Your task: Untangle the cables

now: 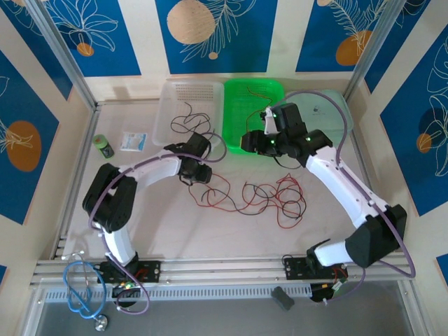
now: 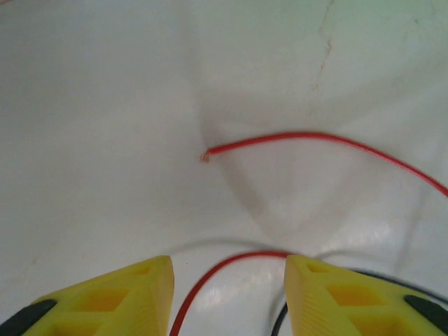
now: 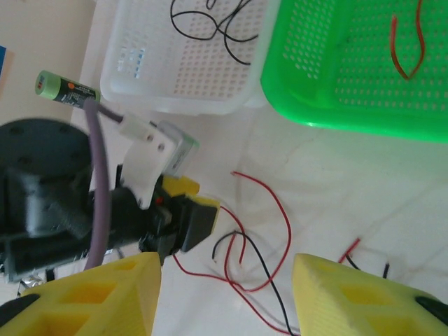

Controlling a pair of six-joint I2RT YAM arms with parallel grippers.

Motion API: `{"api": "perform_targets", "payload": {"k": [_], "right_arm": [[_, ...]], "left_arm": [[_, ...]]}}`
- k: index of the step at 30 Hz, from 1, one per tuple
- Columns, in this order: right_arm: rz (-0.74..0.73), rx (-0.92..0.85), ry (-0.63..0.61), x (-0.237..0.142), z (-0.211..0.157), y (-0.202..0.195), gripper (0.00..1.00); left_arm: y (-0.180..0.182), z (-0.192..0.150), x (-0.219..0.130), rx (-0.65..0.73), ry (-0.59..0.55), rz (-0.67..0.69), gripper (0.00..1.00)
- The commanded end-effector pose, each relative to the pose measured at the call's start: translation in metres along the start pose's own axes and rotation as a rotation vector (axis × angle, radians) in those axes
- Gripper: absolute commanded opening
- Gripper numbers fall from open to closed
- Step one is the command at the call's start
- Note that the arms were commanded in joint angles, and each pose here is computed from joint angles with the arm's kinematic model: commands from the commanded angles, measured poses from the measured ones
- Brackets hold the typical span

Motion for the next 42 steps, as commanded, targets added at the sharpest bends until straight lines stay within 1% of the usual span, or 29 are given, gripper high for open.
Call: {"api": "perform_targets", "payload": {"k": [1,4,8,12,16,20,27,28,29,31,35,38,42], "right_arm": [[-0.004,0.023,-0.036,-0.011,-0.005,-0.005,0.52],[-0.014,0.03,-0.042,-0.018,-0.011,-0.01,0.52],[-0.029,0.041,-0.058,-0.025,-0.015,-0.016,0.52],[-0.036,0.056,-0.064,-0.029,-0.016,-0.022,0.52],[-0.031,0.061,-0.066,-0.033,-0.017,-0.023,0.52],[-0.026,0.06,-0.068,-0.036,-0.019,-0.023,0.52],[-0.011,0.065,-0.073,-0.038,-0.021,-0.023,0.52],[-0.009,0.065,-0.071,-0.038,-0.021,-0.023,0.52],[-0.007,0.067,-0.071,-0.038,-0.021,-0.023,0.52],[-0.004,0.067,-0.07,-0.038,-0.021,-0.023,0.52],[-0.003,0.067,-0.071,-0.038,-0.022,-0.023,0.52],[-0.002,0.069,-0.077,-0.041,-0.024,-0.024,0.52],[0.003,0.075,-0.073,-0.043,-0.028,-0.025,0.52]], "left_arm": [[0.001,0.015,0.008,0.006,-0.033,0.003,0.42],[-0.002,0.014,0.01,0.031,-0.043,-0.018,0.38],[-0.009,0.004,-0.006,0.097,-0.073,-0.048,0.38],[-0.003,-0.015,-0.012,0.136,0.01,0.01,0.39],[0.006,-0.03,-0.006,0.125,0.064,0.099,0.38],[0.006,-0.034,-0.009,0.095,0.054,0.086,0.4],[0.006,-0.041,-0.011,0.084,0.069,0.099,0.42],[0.006,-0.043,-0.011,0.084,0.068,0.097,0.41],[0.006,-0.044,-0.01,0.083,0.067,0.093,0.38],[0.006,-0.048,-0.008,0.077,0.071,0.087,0.27],[0.005,-0.052,-0.008,0.076,0.081,0.088,0.15],[0.004,-0.052,-0.015,0.078,0.064,0.096,0.0],[-0.001,-0.042,-0.045,0.091,-0.012,0.114,0.0]]}}
Point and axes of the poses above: each hand's point on the last joint's axis, 136 mm out from that joint toward the fingers, its own x axis out along the fingers, its own y axis along the line the jaws close on, z = x × y, the point moved 9 cm from there along -x, back along the fingers, and after that the axes turned 7 degrees about x, right-handed, at the moved point
